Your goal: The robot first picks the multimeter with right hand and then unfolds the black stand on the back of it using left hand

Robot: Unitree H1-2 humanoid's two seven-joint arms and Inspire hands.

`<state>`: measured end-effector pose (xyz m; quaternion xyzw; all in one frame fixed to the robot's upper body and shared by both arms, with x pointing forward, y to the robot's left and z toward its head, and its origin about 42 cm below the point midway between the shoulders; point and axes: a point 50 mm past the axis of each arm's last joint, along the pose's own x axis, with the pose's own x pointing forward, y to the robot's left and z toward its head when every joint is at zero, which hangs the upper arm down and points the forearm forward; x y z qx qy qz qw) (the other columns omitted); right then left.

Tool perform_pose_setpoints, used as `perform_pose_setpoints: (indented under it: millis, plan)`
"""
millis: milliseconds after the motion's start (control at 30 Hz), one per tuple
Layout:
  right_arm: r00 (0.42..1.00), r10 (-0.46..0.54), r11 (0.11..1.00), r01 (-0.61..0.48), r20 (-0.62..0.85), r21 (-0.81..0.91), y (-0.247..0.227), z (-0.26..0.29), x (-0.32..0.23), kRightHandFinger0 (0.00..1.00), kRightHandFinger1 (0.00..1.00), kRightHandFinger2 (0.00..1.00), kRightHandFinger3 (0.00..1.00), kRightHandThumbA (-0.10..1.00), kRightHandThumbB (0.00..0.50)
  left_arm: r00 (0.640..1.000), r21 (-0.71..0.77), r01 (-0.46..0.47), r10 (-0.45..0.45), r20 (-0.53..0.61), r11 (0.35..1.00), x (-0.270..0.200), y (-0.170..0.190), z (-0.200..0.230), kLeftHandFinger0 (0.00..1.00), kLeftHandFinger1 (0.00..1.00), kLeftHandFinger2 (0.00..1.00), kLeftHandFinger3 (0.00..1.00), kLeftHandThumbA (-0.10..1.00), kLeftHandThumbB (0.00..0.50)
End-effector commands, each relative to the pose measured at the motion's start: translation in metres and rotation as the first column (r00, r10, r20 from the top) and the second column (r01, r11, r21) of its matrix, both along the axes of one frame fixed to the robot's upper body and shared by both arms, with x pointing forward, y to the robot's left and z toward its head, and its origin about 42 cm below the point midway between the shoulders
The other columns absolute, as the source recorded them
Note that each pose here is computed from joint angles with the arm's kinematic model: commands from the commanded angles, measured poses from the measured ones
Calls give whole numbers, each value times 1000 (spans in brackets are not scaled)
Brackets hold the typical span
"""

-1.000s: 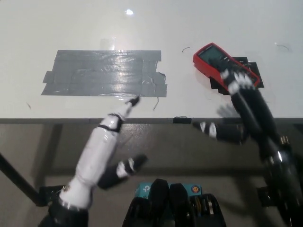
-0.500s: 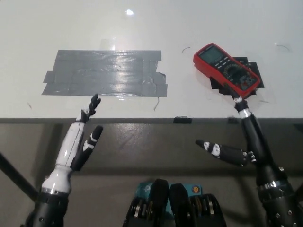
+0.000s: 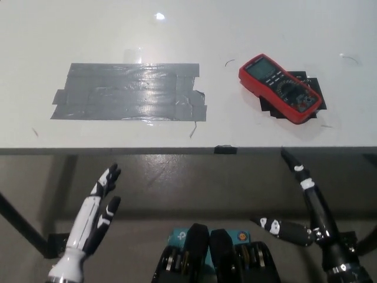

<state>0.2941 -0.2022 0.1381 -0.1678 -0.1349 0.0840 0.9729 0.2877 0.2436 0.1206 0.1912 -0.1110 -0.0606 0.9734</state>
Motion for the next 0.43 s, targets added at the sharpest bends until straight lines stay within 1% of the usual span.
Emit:
perform_pose_setpoints:
  millis: [0, 100, 167, 300, 333, 400]
  plan:
    - [997, 44, 998, -46, 61, 33, 6, 7, 1, 1000, 1000, 1000, 1000, 997, 215, 1000, 19, 17, -18, 22, 1000, 1, 3, 7, 1000, 1000, 1000, 1000, 1000, 198]
    - [998, 43, 998, -45, 52, 35, 5, 5, -1, 1000, 1000, 1000, 1000, 990, 215, 1000, 29, 19, -19, 17, 999, 1, 2, 6, 1000, 1000, 1000, 1000, 1000, 190]
    - [998, 40, 999, -41, 45, 28, 4, 3, -2, 1000, 1000, 1000, 1000, 976, 212, 1000, 33, 23, -23, 9, 999, 2, 0, 5, 1000, 1000, 1000, 1000, 1000, 164]
    - [999, 44, 999, -45, 19, 31, 3, -1, -6, 1000, 1000, 1000, 1000, 953, 213, 1000, 49, 27, -26, -4, 998, -1, 0, 3, 1000, 1000, 1000, 1000, 1000, 171]
    - [999, 46, 999, -47, 21, 26, 4, -2, -6, 1000, 1000, 1000, 1000, 946, 206, 1000, 52, 23, -23, -9, 998, 0, 0, 3, 1000, 1000, 1000, 1000, 1000, 183]
    - [999, 47, 999, -48, 22, 25, 4, -2, -6, 1000, 1000, 1000, 1000, 942, 204, 1000, 55, 22, -21, -11, 998, -1, 0, 4, 1000, 1000, 1000, 1000, 1000, 184]
